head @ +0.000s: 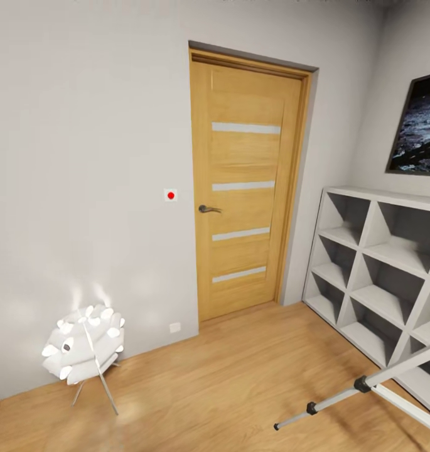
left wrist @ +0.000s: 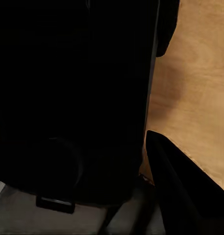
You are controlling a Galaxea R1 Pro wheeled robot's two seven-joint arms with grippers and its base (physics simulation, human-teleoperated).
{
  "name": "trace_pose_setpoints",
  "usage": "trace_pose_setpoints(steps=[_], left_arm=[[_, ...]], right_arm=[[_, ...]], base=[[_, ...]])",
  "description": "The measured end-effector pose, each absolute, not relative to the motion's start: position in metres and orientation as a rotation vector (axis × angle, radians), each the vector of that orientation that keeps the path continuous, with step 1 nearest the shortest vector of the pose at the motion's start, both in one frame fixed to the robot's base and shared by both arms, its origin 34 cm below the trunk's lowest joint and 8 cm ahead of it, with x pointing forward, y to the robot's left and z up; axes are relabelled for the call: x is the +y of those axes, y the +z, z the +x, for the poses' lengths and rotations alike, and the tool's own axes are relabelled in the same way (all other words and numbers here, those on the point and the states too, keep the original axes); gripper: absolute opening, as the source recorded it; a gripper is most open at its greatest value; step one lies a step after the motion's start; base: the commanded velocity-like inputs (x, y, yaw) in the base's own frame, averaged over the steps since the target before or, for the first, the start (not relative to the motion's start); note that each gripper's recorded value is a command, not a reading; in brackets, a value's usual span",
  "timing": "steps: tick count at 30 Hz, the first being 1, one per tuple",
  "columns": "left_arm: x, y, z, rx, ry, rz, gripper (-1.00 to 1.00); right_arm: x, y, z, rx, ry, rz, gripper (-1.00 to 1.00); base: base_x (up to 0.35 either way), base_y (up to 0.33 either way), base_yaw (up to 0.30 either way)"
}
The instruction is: Attach the digital camera to the camera tripod in the bedroom.
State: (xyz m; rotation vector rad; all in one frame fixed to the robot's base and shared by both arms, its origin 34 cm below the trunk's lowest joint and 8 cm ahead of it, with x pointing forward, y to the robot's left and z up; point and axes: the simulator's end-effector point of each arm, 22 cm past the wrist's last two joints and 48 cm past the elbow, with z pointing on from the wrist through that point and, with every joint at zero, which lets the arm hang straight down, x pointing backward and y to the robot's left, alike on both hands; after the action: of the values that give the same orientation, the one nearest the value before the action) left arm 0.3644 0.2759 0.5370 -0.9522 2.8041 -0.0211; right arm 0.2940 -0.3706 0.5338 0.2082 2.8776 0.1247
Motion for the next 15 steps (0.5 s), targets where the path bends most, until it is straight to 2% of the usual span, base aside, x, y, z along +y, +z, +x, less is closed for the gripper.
trace_pose_setpoints(steps=[4, 10, 15], left_arm=[[0.275, 0.532, 0.326, 2.864, 0.029, -0.852, -1.0], [0.275, 0.538, 0.319, 2.839, 0.05, -0.823, -1.0], [0.244, 0.544, 0.318, 2.836, 0.002, -0.808, -1.0]], right_arm=[[-0.366, 0.536, 0.281, 2.91, 0.126, 0.177, 1.0], [-0.356, 0.542, 0.274, 2.925, 0.137, 0.163, 1.0], [-0.304, 0.541, 0.274, 2.935, 0.182, 0.036, 1.0]], base=[[0.0, 0.0, 0.0], [0.0, 0.0, 0.0], [0.0, 0.0, 0.0]])
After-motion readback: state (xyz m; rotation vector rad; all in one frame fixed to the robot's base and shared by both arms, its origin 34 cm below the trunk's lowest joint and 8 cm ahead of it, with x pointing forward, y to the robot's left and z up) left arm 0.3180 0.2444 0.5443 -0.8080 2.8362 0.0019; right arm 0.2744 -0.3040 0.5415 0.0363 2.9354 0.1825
